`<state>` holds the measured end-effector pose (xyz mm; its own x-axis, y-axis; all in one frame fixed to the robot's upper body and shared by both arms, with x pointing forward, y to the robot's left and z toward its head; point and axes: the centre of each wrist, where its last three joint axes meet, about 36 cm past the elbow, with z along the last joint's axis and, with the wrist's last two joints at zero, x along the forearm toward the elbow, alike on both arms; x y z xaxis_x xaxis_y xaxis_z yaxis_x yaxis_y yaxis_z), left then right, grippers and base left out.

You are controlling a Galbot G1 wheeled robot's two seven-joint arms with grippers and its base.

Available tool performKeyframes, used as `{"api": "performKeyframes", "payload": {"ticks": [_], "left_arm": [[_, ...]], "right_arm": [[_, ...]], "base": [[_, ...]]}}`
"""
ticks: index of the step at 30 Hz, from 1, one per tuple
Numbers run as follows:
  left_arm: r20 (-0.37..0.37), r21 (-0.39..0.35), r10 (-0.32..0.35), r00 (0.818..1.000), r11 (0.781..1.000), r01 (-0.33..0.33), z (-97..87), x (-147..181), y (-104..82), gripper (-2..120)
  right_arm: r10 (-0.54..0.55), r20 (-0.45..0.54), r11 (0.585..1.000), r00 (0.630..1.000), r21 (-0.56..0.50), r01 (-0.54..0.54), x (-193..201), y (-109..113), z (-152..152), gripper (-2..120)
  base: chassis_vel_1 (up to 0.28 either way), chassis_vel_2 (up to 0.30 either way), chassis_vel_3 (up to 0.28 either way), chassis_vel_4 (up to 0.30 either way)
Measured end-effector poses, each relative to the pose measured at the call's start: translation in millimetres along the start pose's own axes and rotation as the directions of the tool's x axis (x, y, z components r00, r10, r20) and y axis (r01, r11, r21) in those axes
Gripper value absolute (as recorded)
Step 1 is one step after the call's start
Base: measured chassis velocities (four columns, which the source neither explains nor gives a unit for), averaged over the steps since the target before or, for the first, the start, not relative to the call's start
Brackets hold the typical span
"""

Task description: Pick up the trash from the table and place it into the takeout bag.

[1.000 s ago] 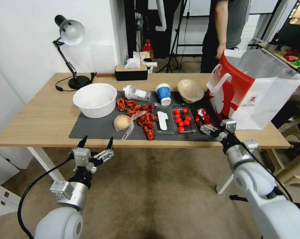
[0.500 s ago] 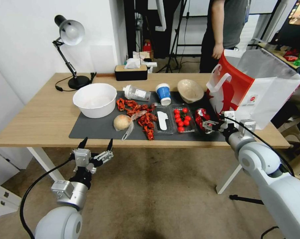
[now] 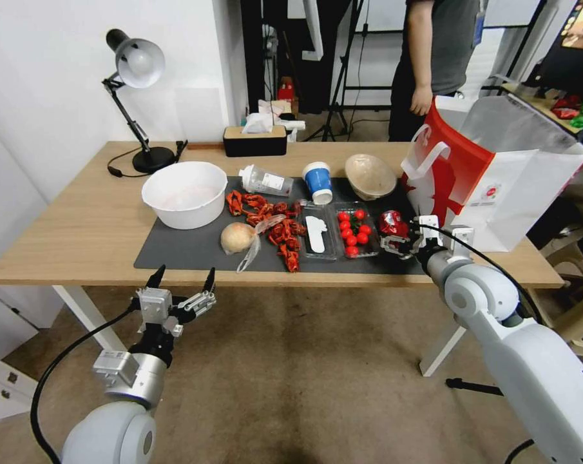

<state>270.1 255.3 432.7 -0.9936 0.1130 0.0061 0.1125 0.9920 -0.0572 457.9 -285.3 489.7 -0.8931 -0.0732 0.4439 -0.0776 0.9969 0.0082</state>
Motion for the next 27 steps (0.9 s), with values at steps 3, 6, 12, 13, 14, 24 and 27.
{"api": "performKeyframes", "payload": {"ticks": [3,6,12,13,14,24,27], "left_arm": [[0.001,0.006,0.003,1.0,1.0,-0.003,0.1,-0.4,-0.9,100],[-0.002,0.01,0.007,1.0,1.0,-0.007,1.5,-0.8,-2.1,100],[-0.002,0.014,0.01,1.0,1.0,-0.01,3.3,-2.0,-2.6,100],[-0.002,0.015,0.01,1.0,1.0,-0.01,3.8,-2.1,-2.4,100],[-0.003,0.015,0.01,1.0,1.0,-0.01,4.3,-2.3,-2.3,100],[-0.001,0.002,0.006,1.0,1.0,-0.006,5.4,-3.2,-1.3,100],[-0.001,0.0,0.006,1.0,1.0,-0.006,5.7,-3.7,-0.8,100]], "right_arm": [[0.006,-0.001,1.0,1.0,0.002,-0.006,0.8,0.8,0.1,100],[0.017,-0.008,1.0,1.0,0.005,-0.017,0.9,0.6,0.2,100],[0.031,-0.025,0.999,0.999,0.012,-0.031,0.9,-1.5,1.3,100],[0.031,-0.029,0.999,0.999,0.012,-0.031,0.8,-1.5,1.7,100],[0.03,-0.032,0.999,0.999,0.01,-0.03,0.4,-1.2,2.1,100],[0.031,-0.045,0.999,0.998,-0.006,-0.032,-1.0,1.2,4.1,86],[0.032,-0.048,0.999,0.998,-0.009,-0.033,-1.1,1.5,4.6,76]], "base": [[0.0,0.0,0.0,0.0],[0.0,0.0,0.0,0.0],[0.0,0.0,0.0,0.0],[0.0,0.0,0.0,0.0],[0.0,0.0,0.0,0.0],[0.0,0.0,0.0,0.0],[0.0,0.0,0.0,0.0]]}}
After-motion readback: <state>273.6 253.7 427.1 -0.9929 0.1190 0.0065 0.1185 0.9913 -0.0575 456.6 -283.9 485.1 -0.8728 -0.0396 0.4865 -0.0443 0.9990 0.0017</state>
